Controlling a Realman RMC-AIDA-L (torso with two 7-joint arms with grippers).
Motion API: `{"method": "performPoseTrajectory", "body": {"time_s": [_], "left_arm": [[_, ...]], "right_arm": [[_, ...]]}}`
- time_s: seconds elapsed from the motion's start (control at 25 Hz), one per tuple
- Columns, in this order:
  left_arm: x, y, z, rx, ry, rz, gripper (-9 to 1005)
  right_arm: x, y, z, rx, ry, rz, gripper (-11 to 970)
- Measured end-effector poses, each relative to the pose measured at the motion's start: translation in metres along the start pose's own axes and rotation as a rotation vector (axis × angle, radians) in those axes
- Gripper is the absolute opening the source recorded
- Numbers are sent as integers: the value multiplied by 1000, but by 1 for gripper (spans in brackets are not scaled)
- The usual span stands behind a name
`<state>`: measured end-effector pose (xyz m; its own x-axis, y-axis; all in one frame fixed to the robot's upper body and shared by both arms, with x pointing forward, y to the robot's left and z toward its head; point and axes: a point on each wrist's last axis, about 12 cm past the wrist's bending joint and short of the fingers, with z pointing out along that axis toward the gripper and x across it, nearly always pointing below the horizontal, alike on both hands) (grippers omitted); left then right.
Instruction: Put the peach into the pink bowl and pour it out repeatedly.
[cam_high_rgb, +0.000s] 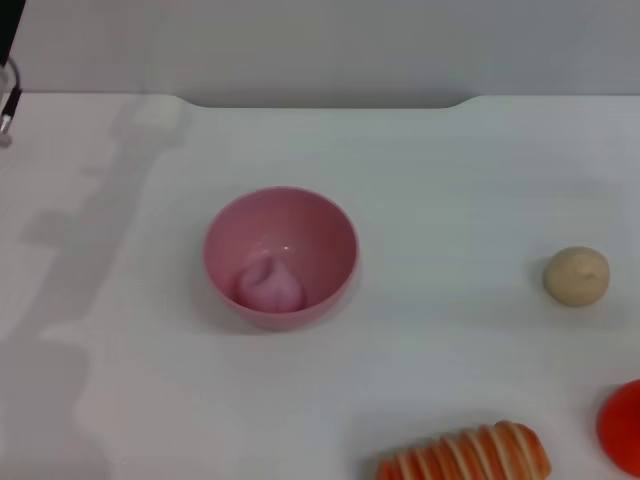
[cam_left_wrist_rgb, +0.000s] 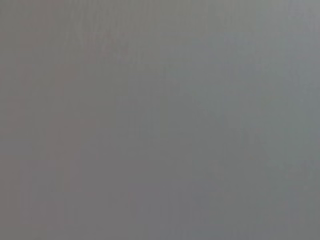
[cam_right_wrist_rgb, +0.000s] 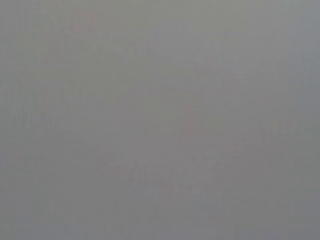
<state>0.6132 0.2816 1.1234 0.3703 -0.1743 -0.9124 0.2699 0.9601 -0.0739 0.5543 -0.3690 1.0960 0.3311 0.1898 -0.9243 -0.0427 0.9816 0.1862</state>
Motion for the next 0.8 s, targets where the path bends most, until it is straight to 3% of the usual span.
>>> {"method": "performPoseTrajectory", "body": {"time_s": [0.36, 0.8], "left_arm": [[16, 20, -33, -135, 90, 32, 632], [25, 22, -47, -159, 145, 24, 632]], "right_arm": [[3, -10, -6, 83, -3, -28, 585], [6, -4, 1, 77, 1, -102, 585]]}}
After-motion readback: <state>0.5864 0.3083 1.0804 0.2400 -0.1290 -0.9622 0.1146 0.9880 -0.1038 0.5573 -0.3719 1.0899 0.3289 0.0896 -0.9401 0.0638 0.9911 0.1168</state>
